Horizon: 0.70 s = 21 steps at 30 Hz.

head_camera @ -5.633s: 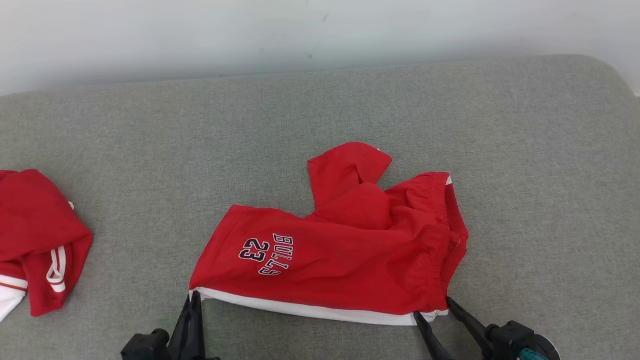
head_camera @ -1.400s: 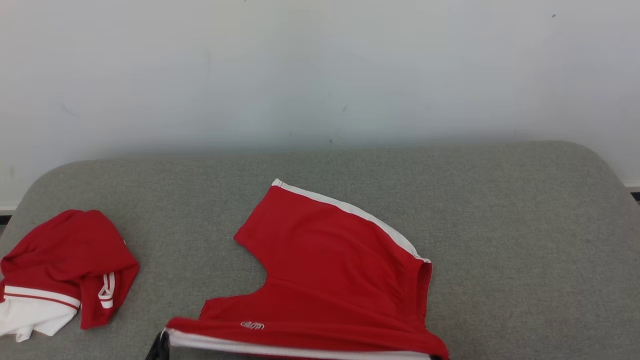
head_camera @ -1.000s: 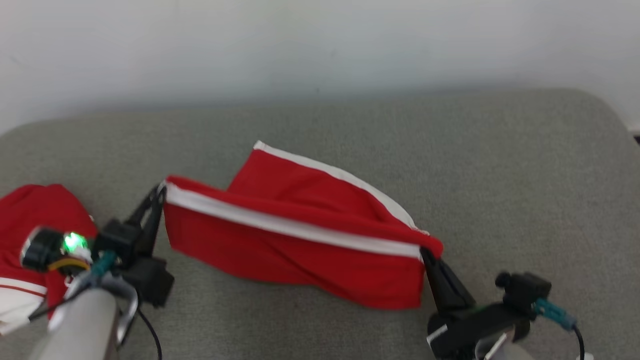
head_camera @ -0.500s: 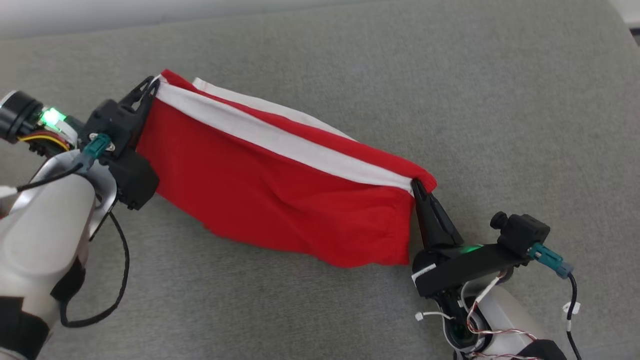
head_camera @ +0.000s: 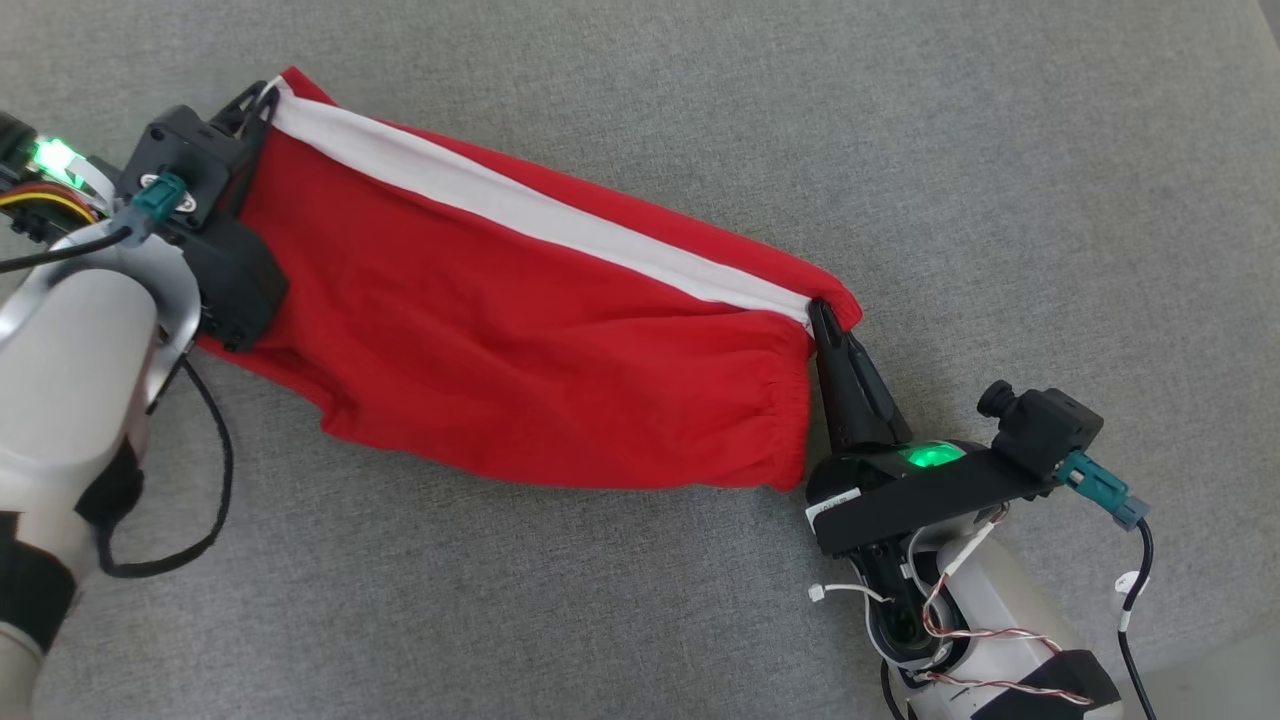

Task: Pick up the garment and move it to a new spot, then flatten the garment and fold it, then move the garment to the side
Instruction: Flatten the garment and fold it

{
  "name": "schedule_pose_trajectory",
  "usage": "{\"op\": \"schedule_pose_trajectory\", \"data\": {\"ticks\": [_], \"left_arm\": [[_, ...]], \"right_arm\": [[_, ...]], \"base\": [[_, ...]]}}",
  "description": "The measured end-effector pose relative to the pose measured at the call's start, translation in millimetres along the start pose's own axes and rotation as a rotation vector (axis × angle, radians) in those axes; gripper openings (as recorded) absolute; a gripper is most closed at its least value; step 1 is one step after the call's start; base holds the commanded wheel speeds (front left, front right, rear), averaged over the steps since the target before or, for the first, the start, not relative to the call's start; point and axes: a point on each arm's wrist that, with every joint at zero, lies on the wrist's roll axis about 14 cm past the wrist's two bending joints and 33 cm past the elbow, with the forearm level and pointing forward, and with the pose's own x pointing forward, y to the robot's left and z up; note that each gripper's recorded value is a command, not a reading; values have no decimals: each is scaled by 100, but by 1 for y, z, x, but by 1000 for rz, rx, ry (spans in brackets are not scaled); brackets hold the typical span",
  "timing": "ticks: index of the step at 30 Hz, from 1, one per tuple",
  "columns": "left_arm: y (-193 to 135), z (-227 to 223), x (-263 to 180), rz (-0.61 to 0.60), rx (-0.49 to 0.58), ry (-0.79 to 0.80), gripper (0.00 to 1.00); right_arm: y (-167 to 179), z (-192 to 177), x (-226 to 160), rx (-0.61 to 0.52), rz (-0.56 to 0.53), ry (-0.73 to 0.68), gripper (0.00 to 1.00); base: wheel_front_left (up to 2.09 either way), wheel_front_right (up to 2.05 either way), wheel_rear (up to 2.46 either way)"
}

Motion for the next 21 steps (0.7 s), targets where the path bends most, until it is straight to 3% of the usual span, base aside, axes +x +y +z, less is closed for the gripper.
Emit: {"op": "schedule_pose_trajectory", "data": {"ticks": [1,2,9,12,21], "left_arm": [[-3,-3,2,-3,-9,6,97],[-6,-6,3,-5,-17,13,100],[3,3,-4,104,-112,-18,100],[8,-3,-21,197,-224,-17,100],[-20,-20,-59,275,-428,20,100]], "right_arm": [[-1,-1,0,-2,-4,2,62],[-3,-2,0,-1,-9,4,100],[-8,12,-3,-41,-22,-35,100],[-19,27,-14,-118,-53,-74,100],[-40,46,-41,-261,-143,-119,100]], "base": [[0,0,0],[0,0,0],[0,0,0],[0,0,0],[0,0,0]]}}
